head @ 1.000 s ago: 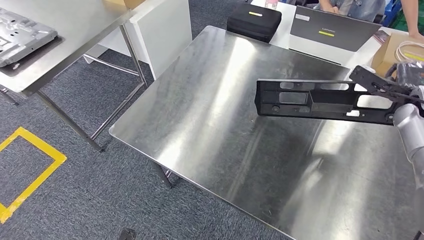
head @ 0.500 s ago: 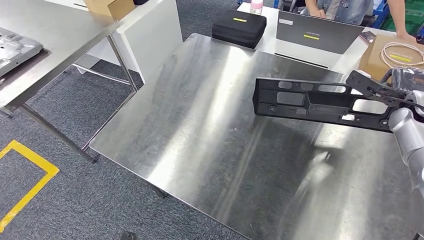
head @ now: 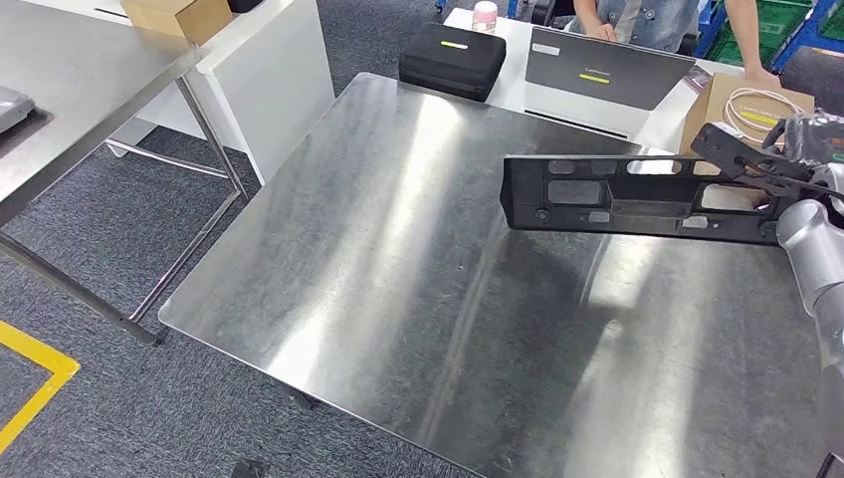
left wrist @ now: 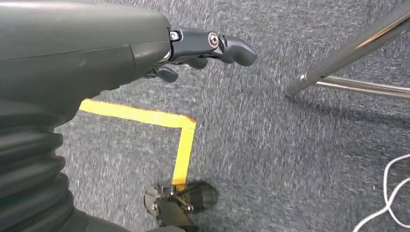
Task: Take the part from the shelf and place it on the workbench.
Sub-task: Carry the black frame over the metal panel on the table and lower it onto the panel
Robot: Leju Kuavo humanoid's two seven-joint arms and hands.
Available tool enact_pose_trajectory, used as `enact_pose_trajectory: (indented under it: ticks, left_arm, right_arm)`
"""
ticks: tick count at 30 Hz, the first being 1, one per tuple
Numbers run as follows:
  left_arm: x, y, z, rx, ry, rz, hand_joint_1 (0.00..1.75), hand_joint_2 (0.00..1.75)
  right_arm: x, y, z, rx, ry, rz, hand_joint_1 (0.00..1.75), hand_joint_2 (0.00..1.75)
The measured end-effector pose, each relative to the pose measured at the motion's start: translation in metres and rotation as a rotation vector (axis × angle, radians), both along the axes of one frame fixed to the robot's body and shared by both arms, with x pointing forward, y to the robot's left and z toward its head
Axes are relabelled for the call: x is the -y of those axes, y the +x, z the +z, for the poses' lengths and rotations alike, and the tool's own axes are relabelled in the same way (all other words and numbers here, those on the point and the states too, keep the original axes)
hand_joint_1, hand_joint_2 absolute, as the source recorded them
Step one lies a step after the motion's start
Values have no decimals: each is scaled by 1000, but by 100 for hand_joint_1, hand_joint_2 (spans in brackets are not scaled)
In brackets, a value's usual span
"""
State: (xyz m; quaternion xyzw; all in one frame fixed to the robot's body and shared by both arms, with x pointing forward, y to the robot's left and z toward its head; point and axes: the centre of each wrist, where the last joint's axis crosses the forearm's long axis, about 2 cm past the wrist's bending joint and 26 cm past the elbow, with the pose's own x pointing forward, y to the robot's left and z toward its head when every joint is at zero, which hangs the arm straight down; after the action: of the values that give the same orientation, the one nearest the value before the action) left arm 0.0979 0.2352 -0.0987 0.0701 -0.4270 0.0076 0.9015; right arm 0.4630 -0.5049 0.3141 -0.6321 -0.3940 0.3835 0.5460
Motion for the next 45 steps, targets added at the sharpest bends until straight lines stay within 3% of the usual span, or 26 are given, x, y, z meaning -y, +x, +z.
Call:
enact_pose_trajectory:
  ticks: [14,18,21,26,39,45]
  left_arm:
    - [4,-1,0,-25,-12,3,0,175]
    - [4,-2,0,-36,-17,3,0,175]
    - [3,-1,0,-41,-14,-2,0,175]
    - [0,4,1,-35,-8,-9,0,175]
    - [3,7,2,-29,6,-1,0,175]
    - [2,6,2,-1,22,5,0,175]
  right_arm:
    - [2,1,8,12,-3,-2,175,175]
    - [-3,3,8,6,-4,98,175,175]
    - [-24,11,4,-1,-13,244,175,175]
    - [-82,24,-11,-20,-13,424,175,175]
    - [-148,34,-18,-19,41,610,175,175]
    - [-156,35,-19,-24,33,611,175,175]
